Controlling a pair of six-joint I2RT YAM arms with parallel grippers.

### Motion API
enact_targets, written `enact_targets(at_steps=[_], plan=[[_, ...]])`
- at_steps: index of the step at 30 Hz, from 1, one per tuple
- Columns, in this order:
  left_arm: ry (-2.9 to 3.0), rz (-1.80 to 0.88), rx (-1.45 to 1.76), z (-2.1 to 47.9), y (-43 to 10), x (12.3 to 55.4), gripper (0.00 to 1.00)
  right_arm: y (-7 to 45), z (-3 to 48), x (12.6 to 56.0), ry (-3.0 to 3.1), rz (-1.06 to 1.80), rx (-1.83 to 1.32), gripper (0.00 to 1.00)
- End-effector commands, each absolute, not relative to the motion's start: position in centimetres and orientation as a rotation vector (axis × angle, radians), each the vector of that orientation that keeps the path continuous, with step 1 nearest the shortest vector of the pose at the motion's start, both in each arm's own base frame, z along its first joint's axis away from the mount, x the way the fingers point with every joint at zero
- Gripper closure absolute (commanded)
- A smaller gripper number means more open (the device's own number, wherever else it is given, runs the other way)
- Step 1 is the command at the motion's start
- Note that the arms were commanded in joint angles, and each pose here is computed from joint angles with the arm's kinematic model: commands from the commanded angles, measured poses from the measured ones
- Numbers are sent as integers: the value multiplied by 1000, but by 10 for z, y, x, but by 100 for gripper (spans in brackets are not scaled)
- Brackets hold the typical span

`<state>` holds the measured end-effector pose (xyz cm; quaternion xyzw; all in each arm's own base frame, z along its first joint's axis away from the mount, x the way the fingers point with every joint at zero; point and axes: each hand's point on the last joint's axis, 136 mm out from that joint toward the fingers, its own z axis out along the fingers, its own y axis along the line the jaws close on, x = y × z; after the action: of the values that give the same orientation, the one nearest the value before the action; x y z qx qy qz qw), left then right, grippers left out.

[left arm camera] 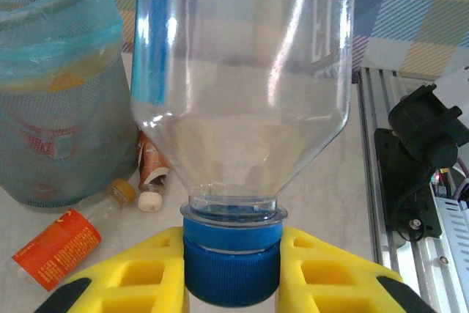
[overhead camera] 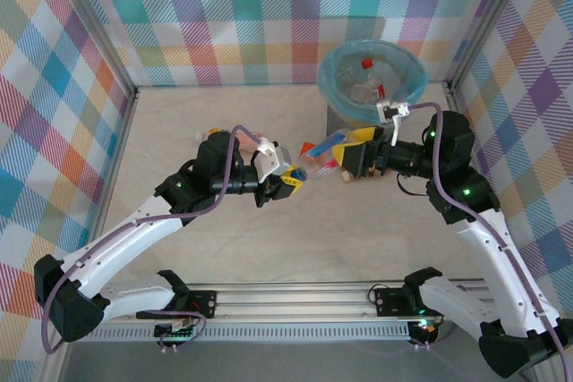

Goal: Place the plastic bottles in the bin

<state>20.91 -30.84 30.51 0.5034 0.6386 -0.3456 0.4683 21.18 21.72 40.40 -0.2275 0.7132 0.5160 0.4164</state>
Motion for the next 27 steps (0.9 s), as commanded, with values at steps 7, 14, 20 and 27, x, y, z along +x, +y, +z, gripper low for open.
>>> enact_targets(at_steps=[7,14,20,27], plan=[[1449,-845,1212,339,-312,207,100,229,411,201,1759,1304,-672,6],[1451,-830,1214,337,-310,206,100,223,404,209,1783,1234,-616,14],[1451,-819,1202,336,-307,206,100,226,404,207,1793,1267,-628,27],[1444,-794,1184,338,-302,207,100,225,405,207,1794,1263,-619,36]])
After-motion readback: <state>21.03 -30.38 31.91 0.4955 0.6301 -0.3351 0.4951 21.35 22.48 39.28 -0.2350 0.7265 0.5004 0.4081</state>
